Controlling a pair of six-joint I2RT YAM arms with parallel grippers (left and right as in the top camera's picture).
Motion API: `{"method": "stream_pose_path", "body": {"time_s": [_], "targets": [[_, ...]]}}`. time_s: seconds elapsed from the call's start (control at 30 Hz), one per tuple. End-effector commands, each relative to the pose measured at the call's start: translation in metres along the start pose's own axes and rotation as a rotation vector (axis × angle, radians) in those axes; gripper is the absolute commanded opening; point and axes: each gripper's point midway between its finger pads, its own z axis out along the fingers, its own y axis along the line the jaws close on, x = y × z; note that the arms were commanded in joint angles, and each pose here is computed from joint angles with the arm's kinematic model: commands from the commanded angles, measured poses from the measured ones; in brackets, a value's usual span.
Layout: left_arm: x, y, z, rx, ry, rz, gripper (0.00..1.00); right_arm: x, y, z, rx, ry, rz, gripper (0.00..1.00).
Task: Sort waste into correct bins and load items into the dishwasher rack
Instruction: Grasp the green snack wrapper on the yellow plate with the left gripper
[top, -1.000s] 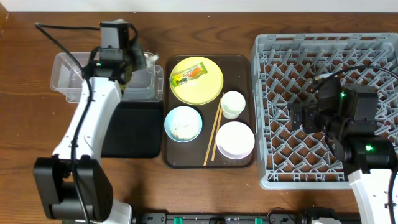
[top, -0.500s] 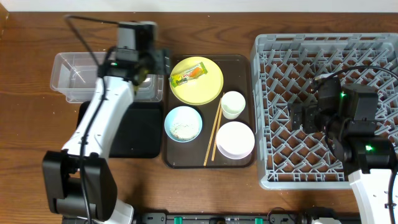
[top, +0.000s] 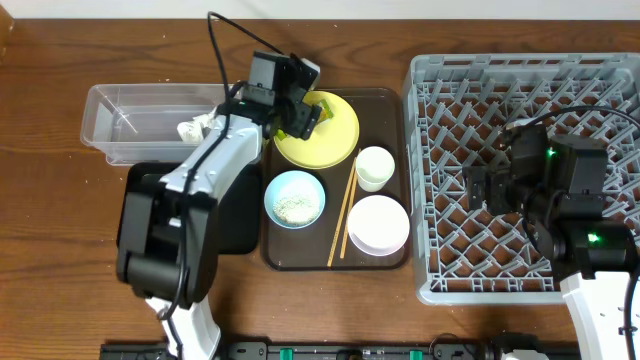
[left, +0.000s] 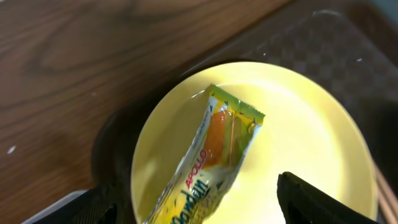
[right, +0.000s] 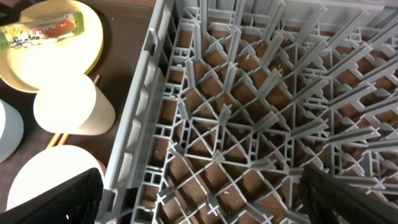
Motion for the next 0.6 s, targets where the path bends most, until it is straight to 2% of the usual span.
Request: {"method": "stream_pose_path", "body": {"time_s": [0.0,0.23,0.4,0.47,0.53,0.57], "targets": [[0.008,0.002,0.014,-0.008,0.019,0.029,0.79,-0.009,0.000,-0.007,-0.005,-0.028,0.012,0.99],[0.035,0.000,0.039,0.008,0.094,0.018,0.78,-0.008,0.000,-0.007,-0.005,-0.022,0.013,0.99],[0.047,-0.003,0.040,0.020,0.140,0.011,0.64,-0.007,0.000,-0.007,-0.005,-0.020,0.013,0.99],[0.054,-0.004,0.039,0.027,0.168,0.006,0.62,-0.007,0.000,-0.007,-0.005,-0.020,0.013,0.99],[0.059,-0.005,0.038,0.031,0.185,0.003,0.56,-0.007,0.000,-0.007,-0.005,-0.019,0.013,0.99],[0.061,-0.006,0.038,0.033,0.193,0.003,0.50,-0.007,0.000,-0.007,-0.006,-0.019,0.013,0.99]]}}
